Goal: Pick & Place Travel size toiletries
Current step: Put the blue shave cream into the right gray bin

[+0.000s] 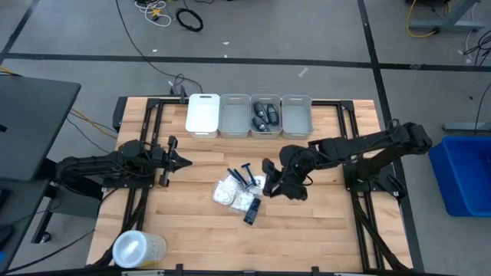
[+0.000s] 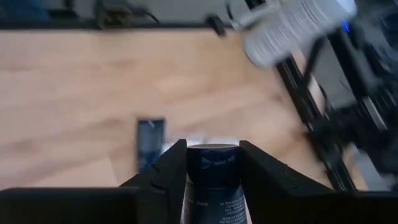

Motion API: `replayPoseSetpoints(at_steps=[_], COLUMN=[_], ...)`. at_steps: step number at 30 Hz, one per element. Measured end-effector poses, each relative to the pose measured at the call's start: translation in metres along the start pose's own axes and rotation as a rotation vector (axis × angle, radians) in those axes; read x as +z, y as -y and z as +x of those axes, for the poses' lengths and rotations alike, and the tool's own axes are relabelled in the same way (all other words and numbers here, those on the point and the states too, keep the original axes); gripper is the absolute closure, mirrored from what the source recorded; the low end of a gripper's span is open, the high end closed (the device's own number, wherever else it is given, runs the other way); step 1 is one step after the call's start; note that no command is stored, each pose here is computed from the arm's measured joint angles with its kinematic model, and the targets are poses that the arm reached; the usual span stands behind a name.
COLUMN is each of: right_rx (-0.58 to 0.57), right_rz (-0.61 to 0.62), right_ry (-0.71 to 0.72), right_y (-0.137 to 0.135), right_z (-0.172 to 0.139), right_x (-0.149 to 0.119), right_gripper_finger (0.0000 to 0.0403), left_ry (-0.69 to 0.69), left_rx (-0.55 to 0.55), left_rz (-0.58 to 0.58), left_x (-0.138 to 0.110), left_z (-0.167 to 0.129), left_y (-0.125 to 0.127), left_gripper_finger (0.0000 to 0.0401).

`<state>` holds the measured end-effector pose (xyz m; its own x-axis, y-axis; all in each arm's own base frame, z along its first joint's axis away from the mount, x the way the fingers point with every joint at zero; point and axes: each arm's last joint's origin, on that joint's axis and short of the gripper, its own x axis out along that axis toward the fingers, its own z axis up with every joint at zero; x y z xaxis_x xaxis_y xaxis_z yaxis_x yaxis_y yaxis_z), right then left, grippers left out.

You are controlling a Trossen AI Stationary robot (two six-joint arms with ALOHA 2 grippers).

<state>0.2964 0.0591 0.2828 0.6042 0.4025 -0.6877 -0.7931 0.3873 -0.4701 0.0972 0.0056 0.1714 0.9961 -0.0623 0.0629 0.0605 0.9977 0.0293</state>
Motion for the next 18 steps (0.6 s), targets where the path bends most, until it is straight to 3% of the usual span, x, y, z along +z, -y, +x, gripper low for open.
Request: replayPoseSetpoints(at_steps=[12, 18], right_rx=[-0.081, -0.159], right_rz=[0.13, 0.322], right_ry=[-0.073, -0.127], right_y=[0.015, 0.029], right_z=[-0.012, -0.024], right_x=[-0.025, -0.05], right_gripper_finger=[0.0272, 0.027], left_ry=[0.0, 0.0], left_rx=[0.0, 0.0], left_rz=[0.0, 0.0], left_x=[0.0, 0.0], left_z=[0.0, 0.0], left_y=[0.0, 0.0], left_gripper_finger=[0.0385, 0.0385])
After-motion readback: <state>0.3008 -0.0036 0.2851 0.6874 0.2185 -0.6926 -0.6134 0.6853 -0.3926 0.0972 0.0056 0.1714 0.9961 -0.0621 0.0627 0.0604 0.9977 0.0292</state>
